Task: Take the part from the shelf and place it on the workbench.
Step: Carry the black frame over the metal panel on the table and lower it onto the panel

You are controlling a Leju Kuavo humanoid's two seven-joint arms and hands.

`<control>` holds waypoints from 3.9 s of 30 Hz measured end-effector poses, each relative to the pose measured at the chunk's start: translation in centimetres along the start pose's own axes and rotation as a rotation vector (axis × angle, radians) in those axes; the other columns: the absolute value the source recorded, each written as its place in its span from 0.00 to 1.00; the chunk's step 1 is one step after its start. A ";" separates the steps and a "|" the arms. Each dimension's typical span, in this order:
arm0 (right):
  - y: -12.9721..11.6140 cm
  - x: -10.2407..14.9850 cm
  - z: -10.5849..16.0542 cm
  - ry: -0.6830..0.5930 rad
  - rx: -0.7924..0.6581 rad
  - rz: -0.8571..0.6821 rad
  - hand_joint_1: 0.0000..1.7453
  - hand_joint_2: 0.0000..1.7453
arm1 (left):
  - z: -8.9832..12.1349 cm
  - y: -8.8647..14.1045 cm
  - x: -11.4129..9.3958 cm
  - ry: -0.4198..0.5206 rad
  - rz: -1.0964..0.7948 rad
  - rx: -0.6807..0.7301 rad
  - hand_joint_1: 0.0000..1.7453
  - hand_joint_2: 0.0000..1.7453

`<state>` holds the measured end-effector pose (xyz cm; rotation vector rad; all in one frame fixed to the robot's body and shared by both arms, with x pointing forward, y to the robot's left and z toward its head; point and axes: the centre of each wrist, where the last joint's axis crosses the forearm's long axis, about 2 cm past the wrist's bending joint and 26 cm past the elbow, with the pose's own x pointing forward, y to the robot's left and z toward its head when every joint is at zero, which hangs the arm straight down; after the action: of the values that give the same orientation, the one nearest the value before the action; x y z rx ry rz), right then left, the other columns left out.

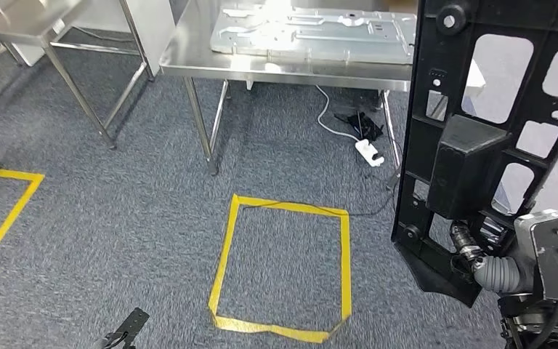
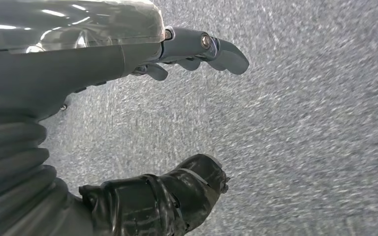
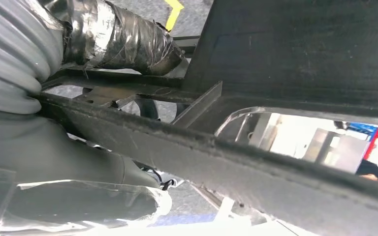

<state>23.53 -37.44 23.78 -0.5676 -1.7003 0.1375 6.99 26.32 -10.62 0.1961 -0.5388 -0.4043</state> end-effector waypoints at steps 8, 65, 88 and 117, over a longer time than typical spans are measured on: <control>-0.3 0.0 0.0 0.004 -0.005 -0.015 1.00 1.00 | 0.0 -0.1 0.1 0.000 0.003 -0.002 0.00 1.00; 0.0 -0.5 0.2 -0.002 -0.009 -0.024 1.00 1.00 | -0.2 0.5 0.0 0.019 0.002 0.005 0.00 1.00; 0.1 -0.8 0.5 0.011 -0.010 -0.007 1.00 1.00 | -0.1 0.8 -0.3 0.031 -0.002 0.011 0.00 1.00; -8.4 3.0 -5.3 -0.027 -0.094 0.610 1.00 1.00 | -0.7 2.0 0.4 0.048 0.000 0.013 0.00 1.00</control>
<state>25.81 -44.58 30.94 -1.1480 -1.5168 0.5031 8.36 27.98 -10.46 0.2183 -0.4945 -0.3953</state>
